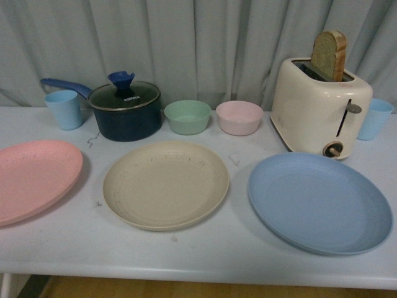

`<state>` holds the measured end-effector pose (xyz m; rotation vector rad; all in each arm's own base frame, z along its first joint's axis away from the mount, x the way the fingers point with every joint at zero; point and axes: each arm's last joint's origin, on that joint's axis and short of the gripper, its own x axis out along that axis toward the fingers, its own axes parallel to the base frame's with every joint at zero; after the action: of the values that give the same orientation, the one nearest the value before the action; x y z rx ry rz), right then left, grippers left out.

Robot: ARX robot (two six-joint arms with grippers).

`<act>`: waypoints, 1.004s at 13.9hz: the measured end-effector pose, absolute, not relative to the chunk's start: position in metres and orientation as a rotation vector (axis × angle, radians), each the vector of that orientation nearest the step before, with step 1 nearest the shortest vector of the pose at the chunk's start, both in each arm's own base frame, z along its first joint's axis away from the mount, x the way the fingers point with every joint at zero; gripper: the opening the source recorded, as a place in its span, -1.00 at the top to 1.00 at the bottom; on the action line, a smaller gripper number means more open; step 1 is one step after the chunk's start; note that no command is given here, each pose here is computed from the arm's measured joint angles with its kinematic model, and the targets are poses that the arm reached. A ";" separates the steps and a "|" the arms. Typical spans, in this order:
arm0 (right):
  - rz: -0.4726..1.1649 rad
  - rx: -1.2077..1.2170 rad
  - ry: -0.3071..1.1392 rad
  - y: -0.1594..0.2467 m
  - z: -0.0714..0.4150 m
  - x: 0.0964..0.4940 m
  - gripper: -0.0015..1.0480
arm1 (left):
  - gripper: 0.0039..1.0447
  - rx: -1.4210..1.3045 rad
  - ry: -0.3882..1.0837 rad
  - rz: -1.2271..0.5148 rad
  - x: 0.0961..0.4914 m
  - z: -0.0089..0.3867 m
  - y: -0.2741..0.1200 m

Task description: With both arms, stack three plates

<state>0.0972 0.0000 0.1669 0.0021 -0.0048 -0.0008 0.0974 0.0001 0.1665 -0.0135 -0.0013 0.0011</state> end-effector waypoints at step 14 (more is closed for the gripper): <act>-0.001 0.002 -0.004 0.000 0.167 0.097 -0.87 | -0.88 -0.014 -0.001 0.001 0.097 0.166 0.000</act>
<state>0.0972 0.0000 0.1668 0.0021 -0.0044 -0.0008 0.0974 0.0001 0.1664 -0.0135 -0.0006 0.0011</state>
